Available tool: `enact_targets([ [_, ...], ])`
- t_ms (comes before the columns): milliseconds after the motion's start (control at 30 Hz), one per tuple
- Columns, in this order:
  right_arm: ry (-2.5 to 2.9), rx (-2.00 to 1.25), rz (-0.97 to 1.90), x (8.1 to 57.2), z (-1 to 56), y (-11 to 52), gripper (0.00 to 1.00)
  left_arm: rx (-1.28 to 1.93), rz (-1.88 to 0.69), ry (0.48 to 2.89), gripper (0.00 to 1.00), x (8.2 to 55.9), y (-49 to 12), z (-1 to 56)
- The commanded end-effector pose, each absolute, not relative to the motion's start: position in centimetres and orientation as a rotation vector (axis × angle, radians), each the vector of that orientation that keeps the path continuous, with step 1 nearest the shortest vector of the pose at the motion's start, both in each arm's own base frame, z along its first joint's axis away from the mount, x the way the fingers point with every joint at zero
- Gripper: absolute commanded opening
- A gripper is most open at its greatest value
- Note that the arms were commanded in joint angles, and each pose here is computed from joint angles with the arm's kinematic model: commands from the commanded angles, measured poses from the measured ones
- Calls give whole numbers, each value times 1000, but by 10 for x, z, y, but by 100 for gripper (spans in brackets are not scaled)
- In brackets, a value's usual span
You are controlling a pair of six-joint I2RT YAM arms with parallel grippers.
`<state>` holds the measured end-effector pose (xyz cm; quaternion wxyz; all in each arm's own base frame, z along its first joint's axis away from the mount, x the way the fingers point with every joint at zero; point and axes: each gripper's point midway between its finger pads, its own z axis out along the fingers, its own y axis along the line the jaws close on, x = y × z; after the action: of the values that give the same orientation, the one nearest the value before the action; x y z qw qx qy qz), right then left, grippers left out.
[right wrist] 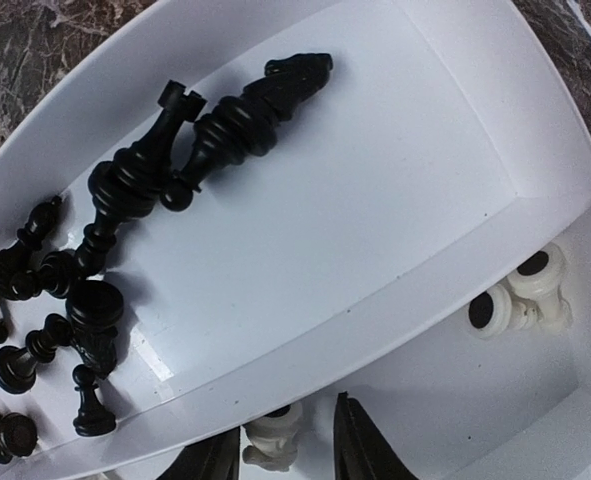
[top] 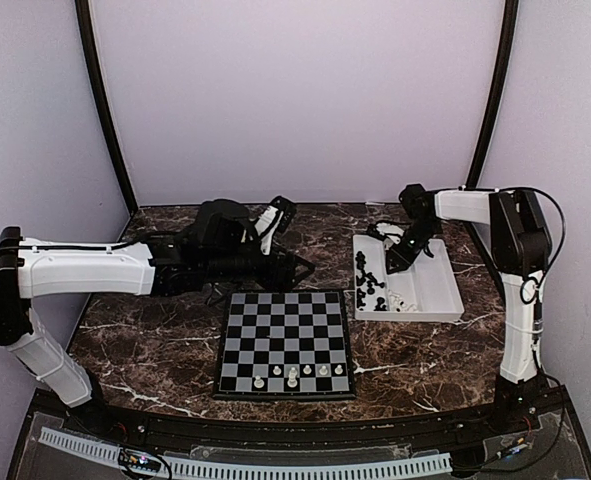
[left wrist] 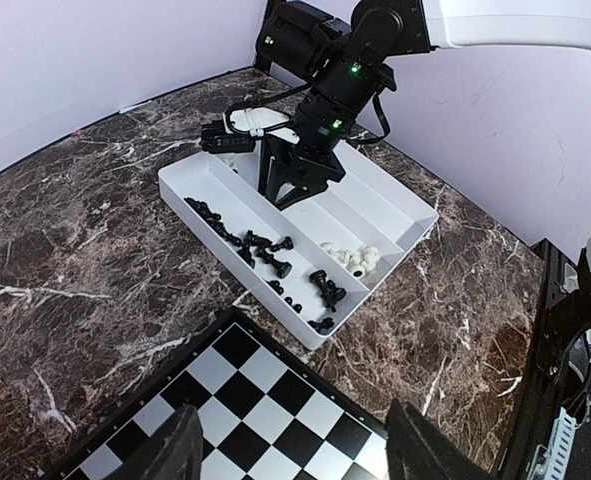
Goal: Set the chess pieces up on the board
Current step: Pick up the knight from the storage box, then pass from the right arm to the left
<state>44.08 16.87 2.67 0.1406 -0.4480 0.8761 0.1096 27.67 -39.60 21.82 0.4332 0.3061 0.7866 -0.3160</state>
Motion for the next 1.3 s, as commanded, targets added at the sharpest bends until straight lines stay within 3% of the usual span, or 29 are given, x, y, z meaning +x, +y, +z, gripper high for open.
enact_targets([
  [0, 2545, -1263, 390, 440, 20, 180, 27, 749, -837, 1903, 65, 271, -395, 238],
  [267, 2578, -1174, 469, 436, 30, 179, 14, 749, -857, 1897, 65, 270, -398, 238],
  [500, 2498, -993, 657, 427, 92, 173, 11, 697, -873, 1864, 65, 277, -401, 241],
  [700, 2289, -869, 1020, 402, 171, 202, 9, 635, -919, 1763, 63, 291, -421, 262],
  [1033, 2017, -558, 1612, 388, 263, 235, 8, 609, -427, 1386, 61, 312, -466, 322],
  [1267, 1890, -387, 1878, 375, 292, 237, 8, 659, -307, 1325, 61, 330, -503, 324],
])
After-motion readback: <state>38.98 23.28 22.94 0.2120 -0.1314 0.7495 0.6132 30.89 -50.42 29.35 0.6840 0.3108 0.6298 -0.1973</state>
